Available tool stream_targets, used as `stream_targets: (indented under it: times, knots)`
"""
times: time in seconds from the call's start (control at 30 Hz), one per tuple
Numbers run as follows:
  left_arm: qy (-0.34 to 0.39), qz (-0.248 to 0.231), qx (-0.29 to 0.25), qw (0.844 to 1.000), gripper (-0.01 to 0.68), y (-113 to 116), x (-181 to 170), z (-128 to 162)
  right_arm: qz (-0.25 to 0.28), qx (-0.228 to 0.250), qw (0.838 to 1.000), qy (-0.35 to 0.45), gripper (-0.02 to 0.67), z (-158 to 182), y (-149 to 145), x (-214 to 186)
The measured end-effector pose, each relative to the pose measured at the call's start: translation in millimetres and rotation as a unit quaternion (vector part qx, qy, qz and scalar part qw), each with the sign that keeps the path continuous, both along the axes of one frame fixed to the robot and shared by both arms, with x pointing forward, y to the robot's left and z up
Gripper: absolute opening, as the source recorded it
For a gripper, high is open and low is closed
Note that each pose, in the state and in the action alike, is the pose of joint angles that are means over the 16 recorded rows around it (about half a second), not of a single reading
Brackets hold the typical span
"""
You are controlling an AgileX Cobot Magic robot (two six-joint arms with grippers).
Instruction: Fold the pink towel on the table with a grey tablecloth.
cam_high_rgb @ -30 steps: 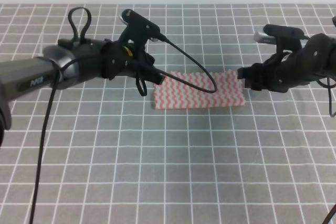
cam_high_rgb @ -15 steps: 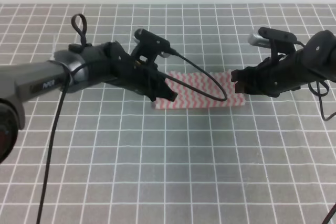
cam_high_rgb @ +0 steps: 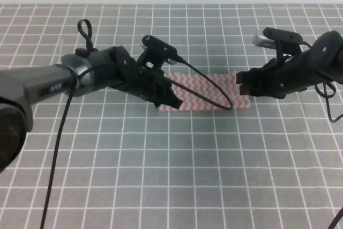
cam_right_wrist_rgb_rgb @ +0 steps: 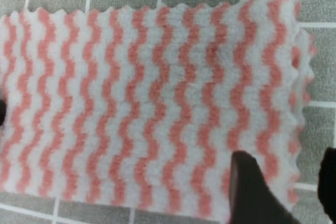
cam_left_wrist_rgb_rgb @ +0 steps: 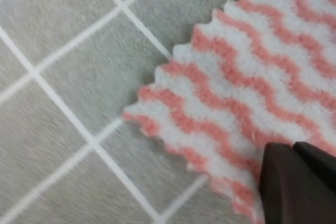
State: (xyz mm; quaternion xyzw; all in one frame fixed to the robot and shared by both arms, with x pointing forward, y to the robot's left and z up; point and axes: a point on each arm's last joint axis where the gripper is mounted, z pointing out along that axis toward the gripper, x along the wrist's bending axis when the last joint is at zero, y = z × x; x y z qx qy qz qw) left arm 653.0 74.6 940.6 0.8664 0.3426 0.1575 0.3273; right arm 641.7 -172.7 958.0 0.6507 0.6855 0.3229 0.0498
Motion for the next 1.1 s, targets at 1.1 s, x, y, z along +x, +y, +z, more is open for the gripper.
stream_targets:
  times: [1.1]
  knots:
    - [0.062, -0.056, 0.017, 0.996, 0.001, -7.9, -0.7, 4.1, -0.002, 0.010, 1.000, 0.020, 0.270, -11.5, 2.1, 1.1]
